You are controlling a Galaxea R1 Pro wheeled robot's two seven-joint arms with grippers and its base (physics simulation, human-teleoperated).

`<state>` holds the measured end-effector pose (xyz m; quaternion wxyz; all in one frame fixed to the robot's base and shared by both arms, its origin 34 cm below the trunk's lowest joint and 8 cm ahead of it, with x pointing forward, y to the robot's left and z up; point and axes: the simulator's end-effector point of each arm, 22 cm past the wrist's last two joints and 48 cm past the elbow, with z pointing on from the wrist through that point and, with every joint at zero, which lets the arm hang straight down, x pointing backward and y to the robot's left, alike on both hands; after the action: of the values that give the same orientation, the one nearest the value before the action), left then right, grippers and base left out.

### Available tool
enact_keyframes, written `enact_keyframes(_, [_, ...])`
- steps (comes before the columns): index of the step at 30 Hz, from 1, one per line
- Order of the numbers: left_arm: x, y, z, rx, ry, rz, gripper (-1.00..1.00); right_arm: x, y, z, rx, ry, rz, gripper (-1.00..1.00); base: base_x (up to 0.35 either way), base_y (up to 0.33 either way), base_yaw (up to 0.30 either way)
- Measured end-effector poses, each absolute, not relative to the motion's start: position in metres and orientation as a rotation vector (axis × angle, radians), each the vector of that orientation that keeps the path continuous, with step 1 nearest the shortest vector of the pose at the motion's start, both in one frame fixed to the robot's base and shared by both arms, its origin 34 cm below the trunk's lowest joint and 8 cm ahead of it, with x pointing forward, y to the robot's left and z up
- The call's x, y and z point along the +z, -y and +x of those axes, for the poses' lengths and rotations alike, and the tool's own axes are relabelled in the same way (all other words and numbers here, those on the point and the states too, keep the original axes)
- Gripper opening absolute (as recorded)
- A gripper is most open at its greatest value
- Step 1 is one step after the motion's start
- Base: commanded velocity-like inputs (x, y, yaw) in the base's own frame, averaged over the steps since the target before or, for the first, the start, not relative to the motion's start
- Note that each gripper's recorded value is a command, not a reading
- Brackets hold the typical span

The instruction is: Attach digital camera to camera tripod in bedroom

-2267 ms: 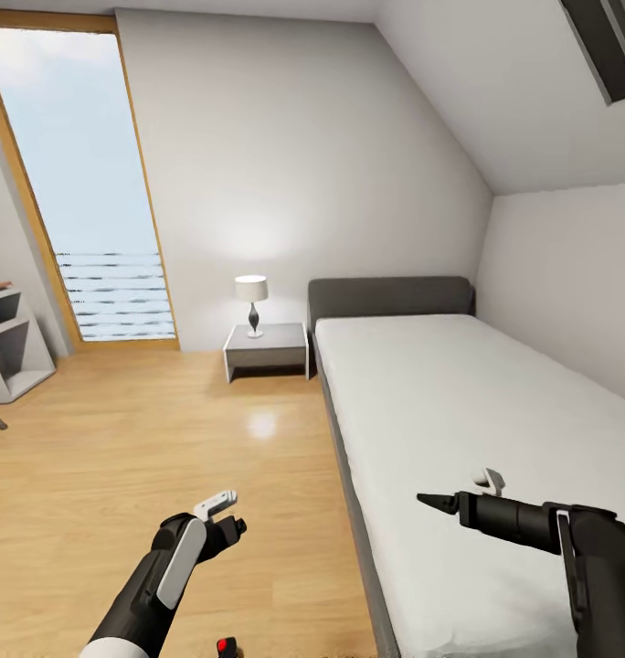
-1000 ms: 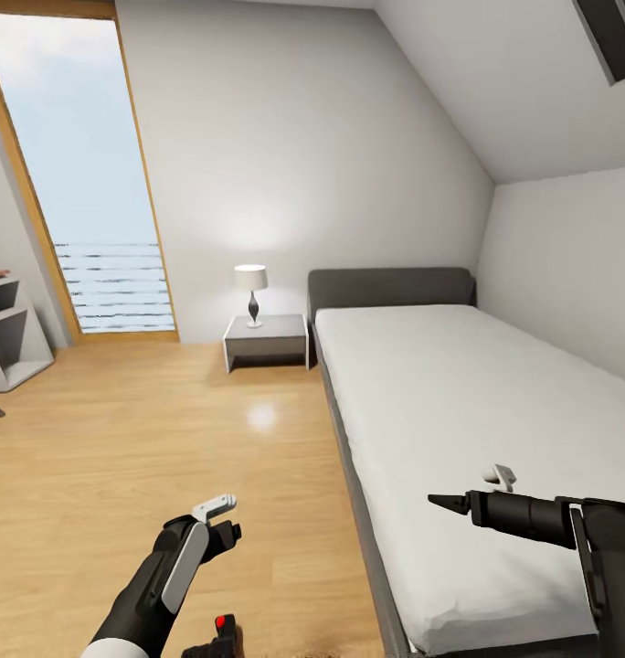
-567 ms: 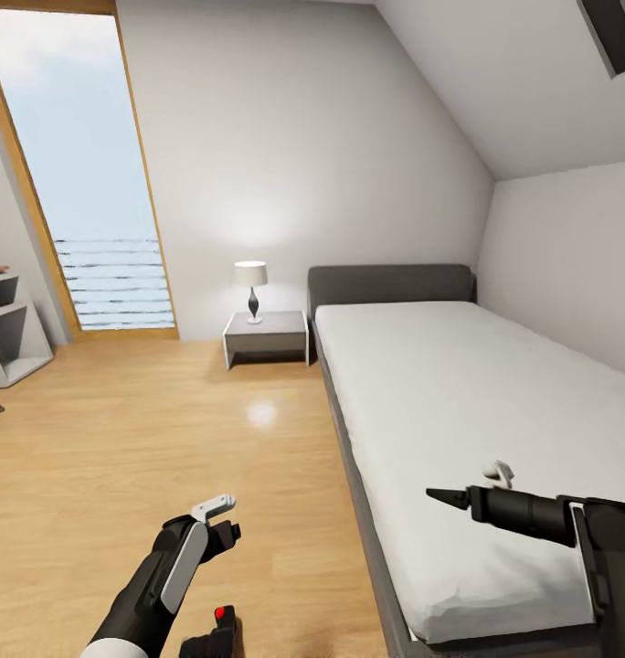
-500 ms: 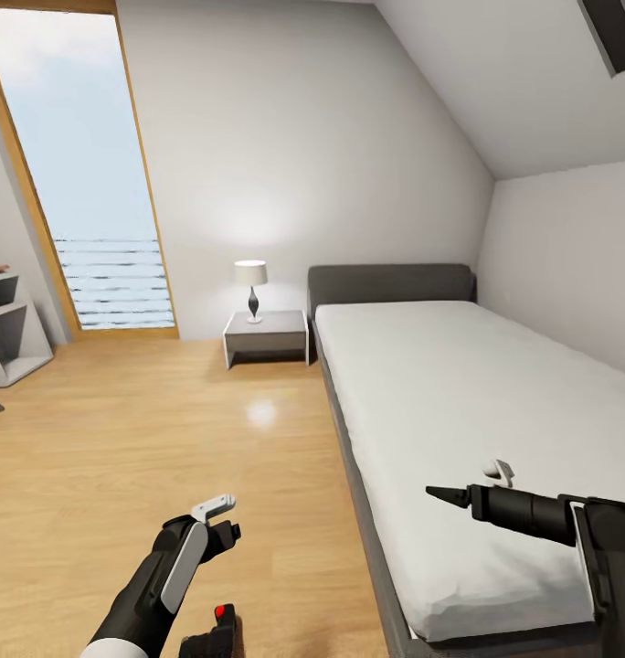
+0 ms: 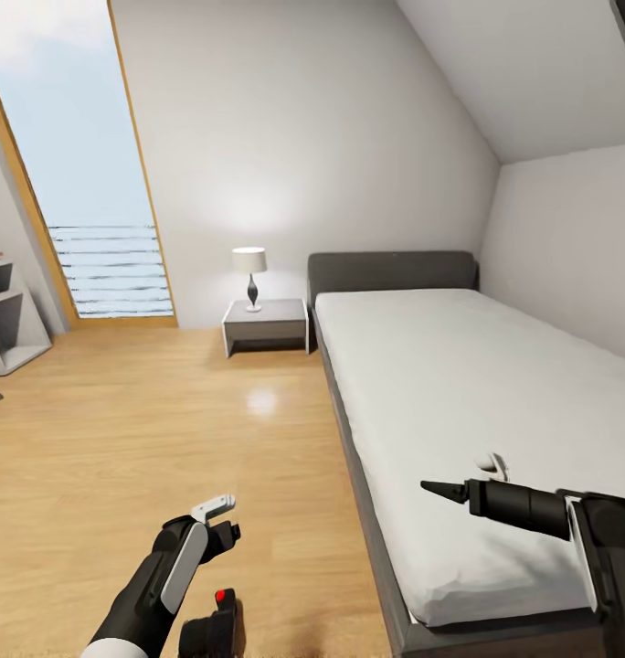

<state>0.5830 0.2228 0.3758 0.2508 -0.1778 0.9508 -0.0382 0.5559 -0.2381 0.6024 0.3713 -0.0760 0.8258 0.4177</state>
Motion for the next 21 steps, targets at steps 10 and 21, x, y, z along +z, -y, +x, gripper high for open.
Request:
enact_keyframes(10, [0.354, -0.223, 0.577, -0.095, -2.629, -0.491, 1.00, 0.604, 0.215, 0.546, 1.202, -2.106, -0.331, 1.00, 0.000, 0.000, 0.000])
enact_keyframes(21, [0.330, -0.223, 0.569, -0.085, -2.675, -0.499, 1.00, 0.613, 0.230, 0.546, 1.292, -2.061, -0.335, 1.00, 0.000, 0.000, 0.000])
